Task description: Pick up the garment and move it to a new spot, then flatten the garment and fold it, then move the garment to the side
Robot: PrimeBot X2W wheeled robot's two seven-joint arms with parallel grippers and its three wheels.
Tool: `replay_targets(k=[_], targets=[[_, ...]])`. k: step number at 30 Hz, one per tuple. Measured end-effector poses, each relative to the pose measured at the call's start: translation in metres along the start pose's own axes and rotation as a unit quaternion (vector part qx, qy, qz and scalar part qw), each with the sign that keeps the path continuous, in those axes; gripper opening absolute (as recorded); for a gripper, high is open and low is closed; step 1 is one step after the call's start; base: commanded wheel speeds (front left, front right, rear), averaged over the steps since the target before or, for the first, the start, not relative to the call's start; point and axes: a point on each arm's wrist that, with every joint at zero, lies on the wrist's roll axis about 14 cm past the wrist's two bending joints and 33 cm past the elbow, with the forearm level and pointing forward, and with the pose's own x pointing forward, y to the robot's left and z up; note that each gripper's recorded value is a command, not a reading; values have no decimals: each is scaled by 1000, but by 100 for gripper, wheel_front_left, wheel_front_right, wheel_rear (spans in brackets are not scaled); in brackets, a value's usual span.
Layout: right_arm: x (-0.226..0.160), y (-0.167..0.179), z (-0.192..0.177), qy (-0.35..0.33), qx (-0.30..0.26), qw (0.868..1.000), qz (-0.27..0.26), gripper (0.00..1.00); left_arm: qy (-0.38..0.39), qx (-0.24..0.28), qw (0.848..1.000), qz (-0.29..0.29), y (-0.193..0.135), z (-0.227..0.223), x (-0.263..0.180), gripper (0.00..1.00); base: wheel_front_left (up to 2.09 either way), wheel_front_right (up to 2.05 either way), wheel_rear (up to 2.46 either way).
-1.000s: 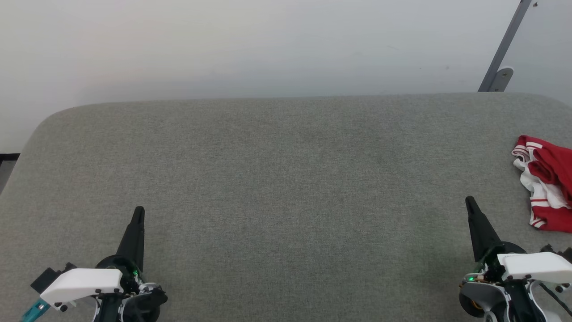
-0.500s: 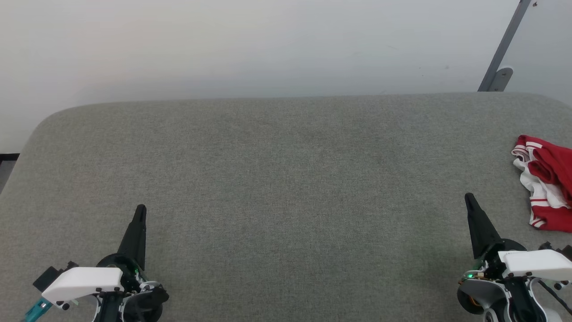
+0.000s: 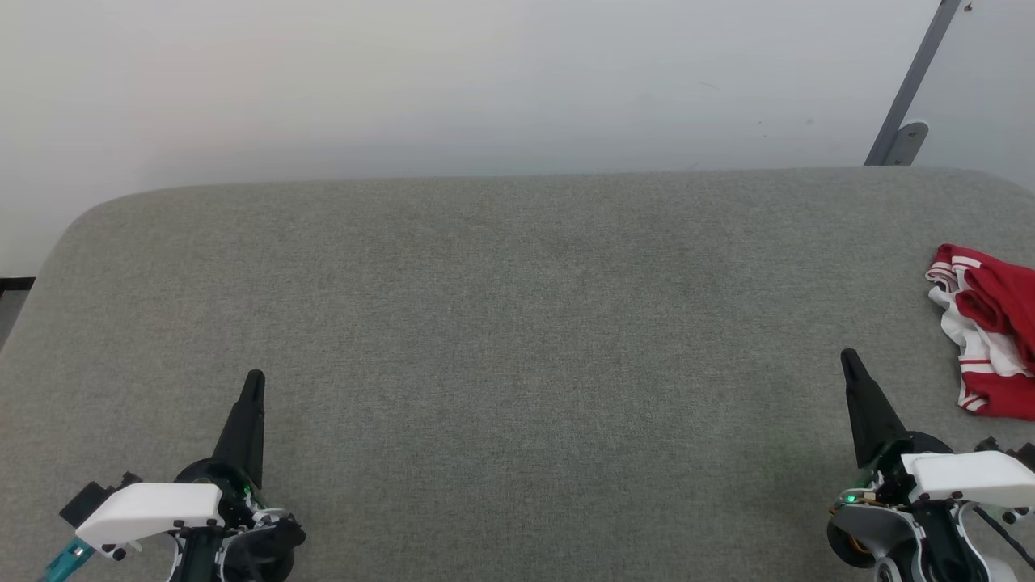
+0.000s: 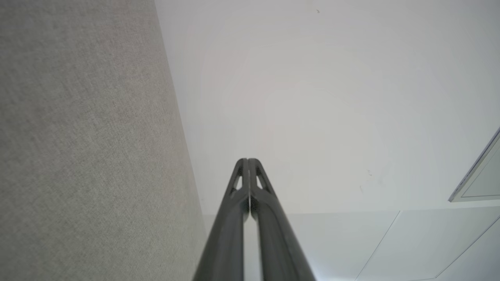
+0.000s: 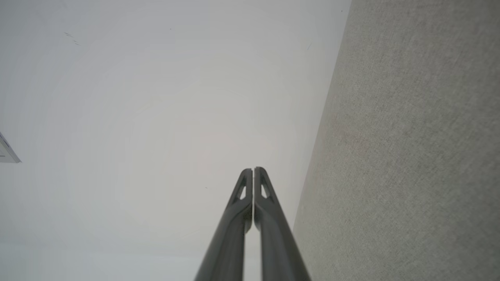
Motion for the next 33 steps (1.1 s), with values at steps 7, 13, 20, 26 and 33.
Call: replay_targets(k=[7,13,20,26,33], targets=[[0,0,0,0,0,1000,0,0,0,0,1000,0,0,0,0,0,0,0,0],[0,0,0,0,0,1000,0,0,0,0,1000,0,0,0,0,0,0,0,0],[0,0,0,0,0,1000,0,0,0,0,1000,0,0,0,0,0,0,0,0],[0,0,0,0,0,1000,0,0,0,0,1000,0,0,0,0,0,0,0,0],[0,0,0,0,0,1000,0,0,0,0,1000,0,0,0,0,0,0,0,0]])
